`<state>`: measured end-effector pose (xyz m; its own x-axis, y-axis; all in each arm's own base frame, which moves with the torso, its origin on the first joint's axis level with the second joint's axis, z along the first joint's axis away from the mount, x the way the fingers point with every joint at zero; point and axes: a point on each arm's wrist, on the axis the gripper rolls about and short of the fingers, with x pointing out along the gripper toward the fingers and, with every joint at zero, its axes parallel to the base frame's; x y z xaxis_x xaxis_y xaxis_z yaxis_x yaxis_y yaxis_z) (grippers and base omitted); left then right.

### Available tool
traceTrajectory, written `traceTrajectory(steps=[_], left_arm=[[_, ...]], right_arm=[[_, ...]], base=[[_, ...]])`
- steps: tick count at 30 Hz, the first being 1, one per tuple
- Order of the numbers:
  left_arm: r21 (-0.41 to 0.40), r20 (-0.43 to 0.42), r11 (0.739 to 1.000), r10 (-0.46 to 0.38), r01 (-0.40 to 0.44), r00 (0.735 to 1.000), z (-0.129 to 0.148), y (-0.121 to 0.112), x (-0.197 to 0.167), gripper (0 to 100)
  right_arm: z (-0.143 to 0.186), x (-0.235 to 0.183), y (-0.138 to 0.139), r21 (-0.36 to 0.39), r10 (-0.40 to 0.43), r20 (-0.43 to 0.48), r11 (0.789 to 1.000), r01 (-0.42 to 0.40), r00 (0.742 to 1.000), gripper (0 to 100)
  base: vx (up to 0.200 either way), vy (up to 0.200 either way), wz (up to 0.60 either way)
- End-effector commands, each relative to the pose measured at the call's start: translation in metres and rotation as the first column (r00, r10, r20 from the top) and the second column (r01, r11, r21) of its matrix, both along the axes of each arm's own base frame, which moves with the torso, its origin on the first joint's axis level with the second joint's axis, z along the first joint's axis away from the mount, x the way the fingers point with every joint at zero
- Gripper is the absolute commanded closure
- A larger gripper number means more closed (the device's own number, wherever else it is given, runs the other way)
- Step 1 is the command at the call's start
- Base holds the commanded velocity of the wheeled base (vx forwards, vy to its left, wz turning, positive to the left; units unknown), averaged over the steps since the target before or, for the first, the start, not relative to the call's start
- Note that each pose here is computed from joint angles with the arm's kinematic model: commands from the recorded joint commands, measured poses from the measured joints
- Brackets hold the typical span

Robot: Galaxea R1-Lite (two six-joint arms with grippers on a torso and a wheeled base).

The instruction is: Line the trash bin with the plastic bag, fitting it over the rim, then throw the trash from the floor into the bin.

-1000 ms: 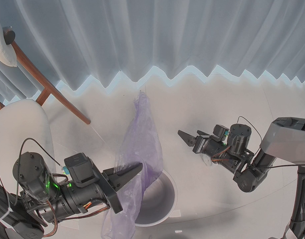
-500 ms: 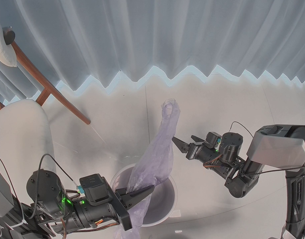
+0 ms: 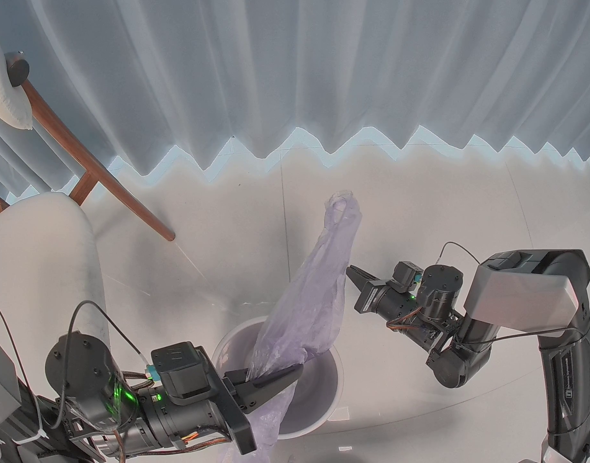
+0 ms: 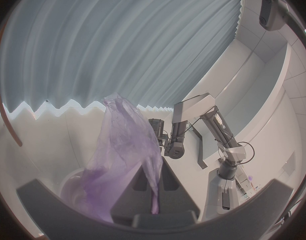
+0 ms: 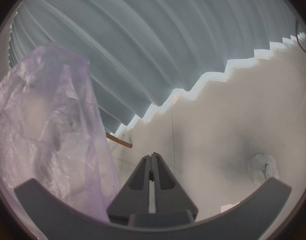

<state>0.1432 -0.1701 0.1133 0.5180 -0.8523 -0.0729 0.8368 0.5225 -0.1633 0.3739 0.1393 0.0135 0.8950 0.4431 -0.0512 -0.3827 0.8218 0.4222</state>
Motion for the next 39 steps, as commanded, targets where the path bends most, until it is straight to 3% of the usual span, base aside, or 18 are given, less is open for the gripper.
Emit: traceTrajectory(steps=[1, 15, 19, 25, 31, 39], left_arm=[[-0.007, 0.006, 1.000, -0.007, 0.007, 1.000, 0.002, 0.000, -0.002, 100], [0.004, 0.001, 1.000, 0.018, -0.018, 1.000, 0.000, 0.005, 0.000, 100], [-0.003, 0.007, 0.999, 0.044, -0.044, 0.999, 0.002, 0.008, 0.005, 100], [-0.024, 0.025, 0.994, 0.110, -0.109, 0.994, 0.006, 0.013, 0.022, 100], [-0.029, 0.026, 0.994, 0.109, -0.108, 0.994, 0.007, 0.011, 0.024, 100], [-0.002, 0.000, 0.994, 0.113, -0.113, 0.994, -0.002, 0.007, 0.029, 100]], right_arm=[[-0.002, 0.001, 0.001, 0.011, 0.002, 0.006, 1.000, -0.002, 1.000, 100], [0.015, -0.032, 0.027, 0.032, 0.118, -0.018, 0.993, -0.118, 0.993, 100], [0.025, -0.051, 0.031, 0.032, 0.209, -0.031, 0.978, -0.208, 0.977, 100], [0.034, -0.086, 0.035, 0.033, 0.363, -0.077, 0.932, -0.362, 0.929, 100], [0.030, -0.094, 0.045, 0.032, 0.402, -0.092, 0.916, -0.401, 0.911, 100], [0.006, -0.116, 0.068, 0.018, 0.477, -0.177, 0.876, -0.482, 0.861, 100]], base=[[0.000, 0.000, 0.00], [0.000, 0.000, 0.00], [0.000, 0.000, 0.00], [0.000, 0.000, 0.00], [0.000, 0.000, 0.00], [0.000, 0.000, 0.00]])
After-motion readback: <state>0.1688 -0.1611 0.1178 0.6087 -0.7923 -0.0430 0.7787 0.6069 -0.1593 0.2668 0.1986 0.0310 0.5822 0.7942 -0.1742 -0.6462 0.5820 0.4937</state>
